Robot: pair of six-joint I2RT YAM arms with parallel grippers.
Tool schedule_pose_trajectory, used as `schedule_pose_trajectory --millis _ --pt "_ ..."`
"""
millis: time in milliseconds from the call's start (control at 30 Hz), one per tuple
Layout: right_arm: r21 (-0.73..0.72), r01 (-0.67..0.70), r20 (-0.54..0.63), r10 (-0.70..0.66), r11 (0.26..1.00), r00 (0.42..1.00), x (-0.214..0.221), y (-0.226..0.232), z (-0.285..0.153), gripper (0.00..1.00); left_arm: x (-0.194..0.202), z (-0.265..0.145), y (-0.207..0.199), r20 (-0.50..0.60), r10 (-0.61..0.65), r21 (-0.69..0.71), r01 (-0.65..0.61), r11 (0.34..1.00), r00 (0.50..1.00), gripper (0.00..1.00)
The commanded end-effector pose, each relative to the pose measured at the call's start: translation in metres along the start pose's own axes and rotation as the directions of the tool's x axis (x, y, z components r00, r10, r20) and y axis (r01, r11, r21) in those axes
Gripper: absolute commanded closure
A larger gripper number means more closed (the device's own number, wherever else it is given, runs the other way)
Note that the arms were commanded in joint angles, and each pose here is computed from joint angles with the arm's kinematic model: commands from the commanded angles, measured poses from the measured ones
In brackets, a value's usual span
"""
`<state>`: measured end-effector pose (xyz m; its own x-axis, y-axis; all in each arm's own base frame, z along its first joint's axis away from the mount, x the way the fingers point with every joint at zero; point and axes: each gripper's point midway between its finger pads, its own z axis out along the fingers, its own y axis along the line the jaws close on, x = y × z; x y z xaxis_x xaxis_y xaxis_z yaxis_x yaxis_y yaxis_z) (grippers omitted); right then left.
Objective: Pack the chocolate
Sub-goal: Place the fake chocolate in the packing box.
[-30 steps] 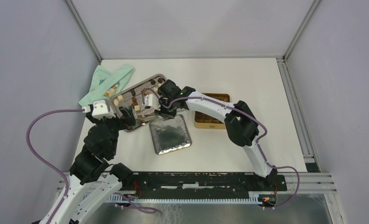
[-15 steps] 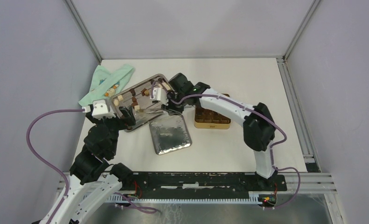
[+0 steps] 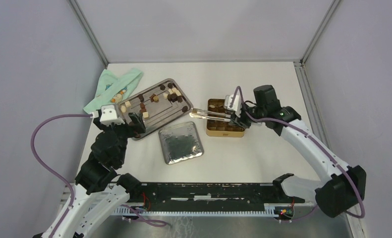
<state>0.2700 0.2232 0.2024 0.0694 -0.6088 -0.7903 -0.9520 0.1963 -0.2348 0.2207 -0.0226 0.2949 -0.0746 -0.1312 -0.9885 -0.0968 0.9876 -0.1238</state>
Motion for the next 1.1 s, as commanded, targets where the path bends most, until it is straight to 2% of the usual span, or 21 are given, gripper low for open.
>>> schedule_pose_trajectory --millis 0,167,300,467,767,1067 --pt "0.069 0.003 0.095 -0.01 0.998 0.995 0.011 -0.001 -0.029 1.0 -0.002 0.006 -0.005 0.003 0.027 0.01 -0.027 1.0 1.0 0.01" --pt "0.147 -0.139 0.111 0.123 0.979 0.986 0.053 -0.016 -0.062 1.0 0.003 0.009 -0.006 -0.014 0.041 0.004 -0.041 0.999 0.999 0.01" --pt "0.114 -0.181 0.049 0.176 0.977 0.983 0.084 0.004 -0.058 0.99 0.005 0.012 -0.007 -0.024 0.049 0.001 -0.049 0.999 0.999 0.01" --pt "0.153 -0.19 -0.025 0.196 0.97 0.98 0.116 0.019 -0.054 0.97 0.007 0.014 -0.008 -0.036 0.058 0.001 -0.058 0.998 0.998 0.01" --pt "0.146 -0.243 -0.039 0.251 0.959 0.967 0.126 0.021 -0.046 0.94 0.009 0.014 -0.011 -0.042 0.06 0.01 -0.06 0.998 0.997 0.01" --pt "0.098 -0.229 -0.068 0.237 0.968 0.969 0.126 0.029 -0.032 0.9 0.009 0.014 -0.011 -0.042 0.06 0.015 -0.06 0.998 0.997 0.01"
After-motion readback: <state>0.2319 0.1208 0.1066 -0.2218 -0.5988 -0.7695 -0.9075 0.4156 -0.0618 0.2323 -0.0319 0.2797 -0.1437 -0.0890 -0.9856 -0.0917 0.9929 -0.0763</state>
